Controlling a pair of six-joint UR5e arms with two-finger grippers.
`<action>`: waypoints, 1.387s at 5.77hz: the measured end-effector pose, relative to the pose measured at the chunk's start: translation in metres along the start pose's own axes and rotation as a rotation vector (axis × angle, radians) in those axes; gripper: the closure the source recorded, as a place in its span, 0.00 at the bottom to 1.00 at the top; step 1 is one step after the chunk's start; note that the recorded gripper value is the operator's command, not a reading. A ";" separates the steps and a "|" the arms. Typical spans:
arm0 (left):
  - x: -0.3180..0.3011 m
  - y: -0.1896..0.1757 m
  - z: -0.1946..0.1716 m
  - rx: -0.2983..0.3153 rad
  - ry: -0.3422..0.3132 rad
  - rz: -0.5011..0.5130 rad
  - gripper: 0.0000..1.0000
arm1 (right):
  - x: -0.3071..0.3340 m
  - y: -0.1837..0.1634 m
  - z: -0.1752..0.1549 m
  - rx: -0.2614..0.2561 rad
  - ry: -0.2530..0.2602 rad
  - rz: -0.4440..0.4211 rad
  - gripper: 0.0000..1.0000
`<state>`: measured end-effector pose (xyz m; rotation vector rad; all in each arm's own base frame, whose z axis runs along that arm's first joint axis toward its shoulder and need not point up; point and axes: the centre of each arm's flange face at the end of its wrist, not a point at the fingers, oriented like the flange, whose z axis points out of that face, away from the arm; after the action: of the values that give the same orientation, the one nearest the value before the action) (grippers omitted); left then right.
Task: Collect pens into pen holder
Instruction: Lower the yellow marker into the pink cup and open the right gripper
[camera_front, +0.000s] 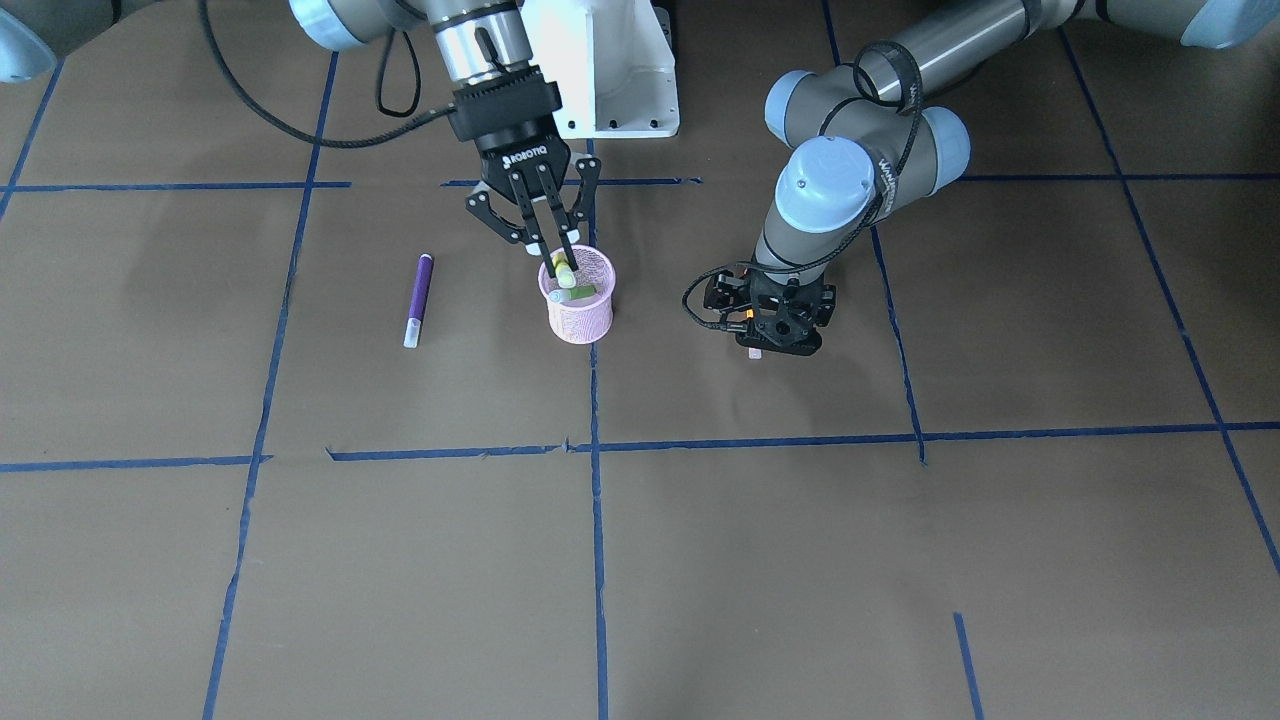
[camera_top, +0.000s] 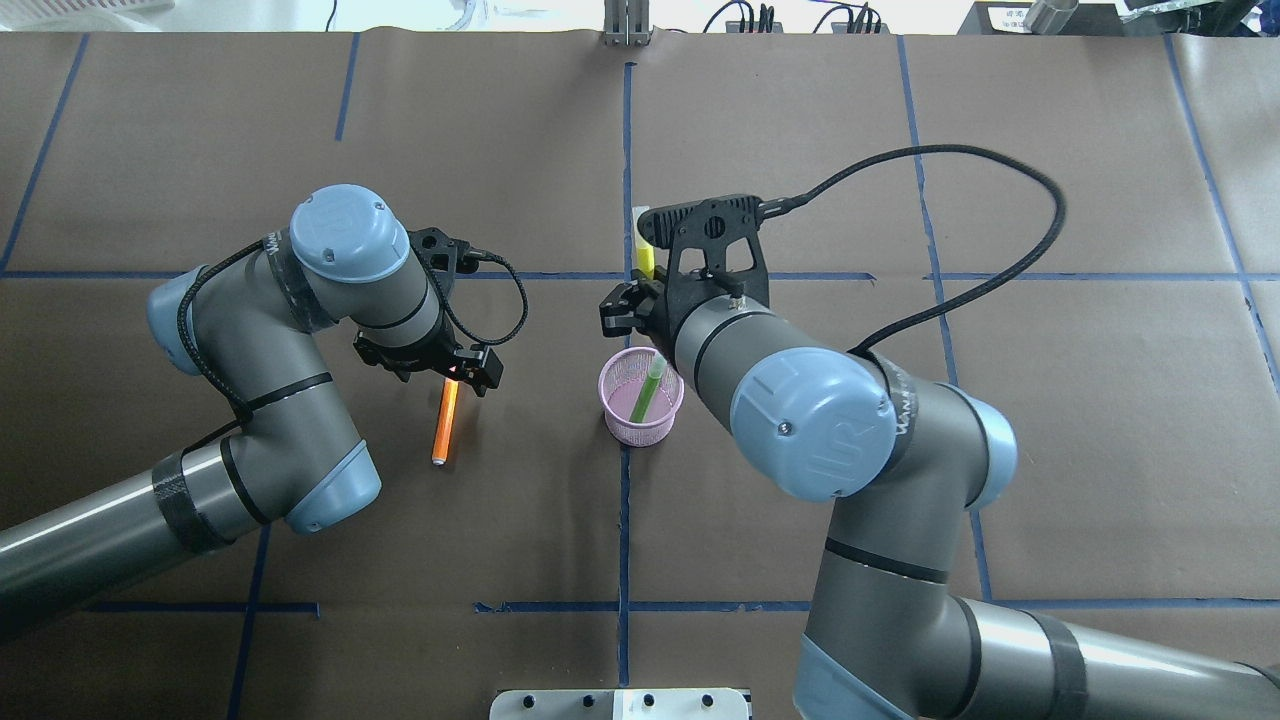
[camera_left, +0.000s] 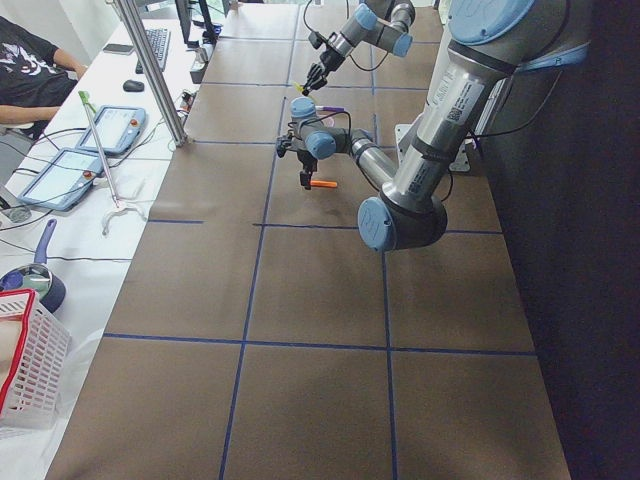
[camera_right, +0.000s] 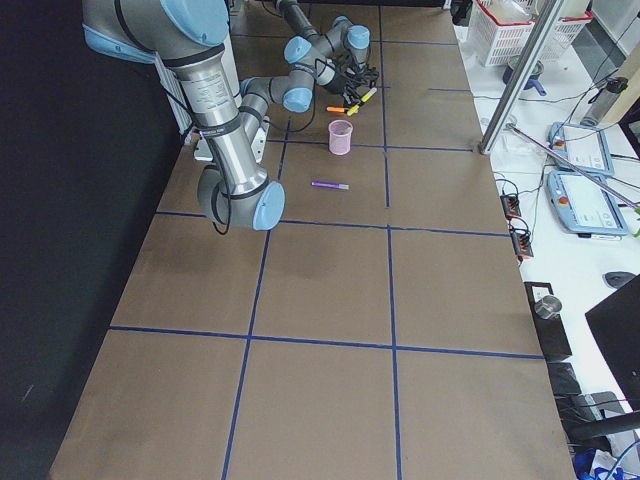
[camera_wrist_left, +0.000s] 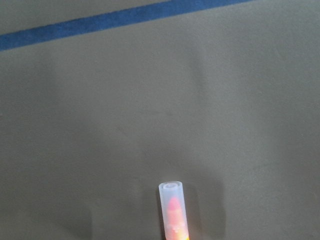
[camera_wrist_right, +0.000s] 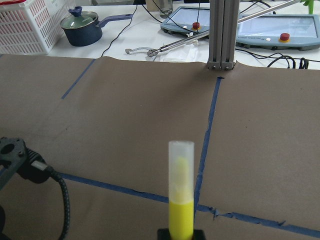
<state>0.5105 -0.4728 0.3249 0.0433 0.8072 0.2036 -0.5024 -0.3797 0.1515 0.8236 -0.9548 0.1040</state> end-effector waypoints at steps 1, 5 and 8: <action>0.000 0.000 0.000 -0.001 0.000 0.002 0.00 | 0.000 0.013 0.015 0.005 -0.007 0.001 1.00; 0.004 0.002 0.002 -0.004 0.001 0.007 0.00 | -0.014 0.068 0.022 -0.029 -0.020 0.032 1.00; 0.003 0.002 0.003 -0.005 0.000 0.008 0.00 | -0.008 0.083 0.025 -0.043 -0.005 0.027 0.00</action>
<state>0.5143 -0.4704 0.3244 0.0419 0.8071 0.2126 -0.5589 -0.3357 0.2014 0.7723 -0.9699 0.1042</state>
